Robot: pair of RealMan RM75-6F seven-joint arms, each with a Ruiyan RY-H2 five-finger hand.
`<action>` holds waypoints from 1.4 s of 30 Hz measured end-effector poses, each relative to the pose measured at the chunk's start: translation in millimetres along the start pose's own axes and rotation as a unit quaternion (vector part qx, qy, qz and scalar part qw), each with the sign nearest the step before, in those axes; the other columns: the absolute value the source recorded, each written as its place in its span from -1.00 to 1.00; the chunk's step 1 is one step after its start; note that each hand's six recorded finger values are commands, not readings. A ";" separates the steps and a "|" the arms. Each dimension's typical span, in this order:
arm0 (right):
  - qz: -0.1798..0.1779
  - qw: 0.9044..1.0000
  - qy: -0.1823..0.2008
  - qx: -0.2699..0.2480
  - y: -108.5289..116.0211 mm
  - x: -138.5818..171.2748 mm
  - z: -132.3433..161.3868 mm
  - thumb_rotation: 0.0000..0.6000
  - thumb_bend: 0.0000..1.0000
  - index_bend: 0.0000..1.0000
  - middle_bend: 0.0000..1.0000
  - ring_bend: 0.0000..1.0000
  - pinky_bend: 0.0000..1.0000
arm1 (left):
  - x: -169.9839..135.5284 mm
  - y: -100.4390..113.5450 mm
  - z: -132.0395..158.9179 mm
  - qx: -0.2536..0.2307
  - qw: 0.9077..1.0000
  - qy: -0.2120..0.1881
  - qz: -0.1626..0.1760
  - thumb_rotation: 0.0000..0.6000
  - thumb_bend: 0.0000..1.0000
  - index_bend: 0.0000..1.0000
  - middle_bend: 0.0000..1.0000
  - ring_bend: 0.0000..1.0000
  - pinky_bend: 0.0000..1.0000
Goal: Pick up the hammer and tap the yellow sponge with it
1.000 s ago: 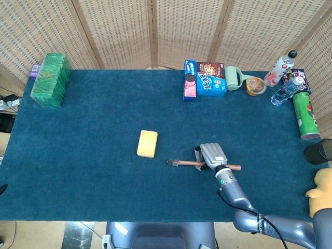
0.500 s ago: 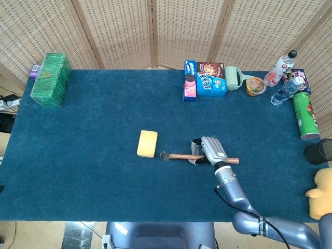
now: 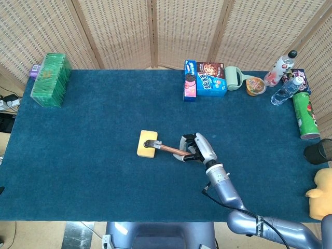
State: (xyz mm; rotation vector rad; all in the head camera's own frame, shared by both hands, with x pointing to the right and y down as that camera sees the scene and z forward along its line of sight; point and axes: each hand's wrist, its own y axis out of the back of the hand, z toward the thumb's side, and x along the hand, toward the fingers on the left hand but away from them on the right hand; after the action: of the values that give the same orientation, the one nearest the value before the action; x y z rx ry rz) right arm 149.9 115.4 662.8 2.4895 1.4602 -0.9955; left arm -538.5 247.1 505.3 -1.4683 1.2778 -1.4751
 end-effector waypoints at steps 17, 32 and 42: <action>0.006 0.994 -0.026 0.108 -33.3 -45.5 -7.1 1.00 -0.51 0.79 1.00 1.00 1.00 | -2.9 3.2 -10.8 0.011 1.000 0.021 -0.002 1.00 -0.64 -0.43 -0.69 -0.88 -0.79; 0.059 0.971 -0.079 0.219 -55.2 -64.6 -8.6 1.00 -0.48 0.82 1.00 1.00 1.00 | 2.0 1.0 -7.0 0.011 1.000 0.018 -0.006 1.00 -0.64 -0.43 -0.69 -0.88 -0.79; 0.107 0.992 -0.070 0.000 -39.4 -47.7 23.1 1.00 -0.48 0.82 1.00 1.00 1.00 | 5.7 -5.5 -0.5 0.011 1.000 0.009 -0.014 1.00 -0.64 -0.43 -0.69 -0.88 -0.79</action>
State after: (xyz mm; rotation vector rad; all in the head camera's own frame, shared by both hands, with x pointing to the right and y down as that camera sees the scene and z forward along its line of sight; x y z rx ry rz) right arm 91.0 92.1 681.4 2.4547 1.1273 -1.1000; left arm -538.7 243.4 512.2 -1.4659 1.2531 -1.5194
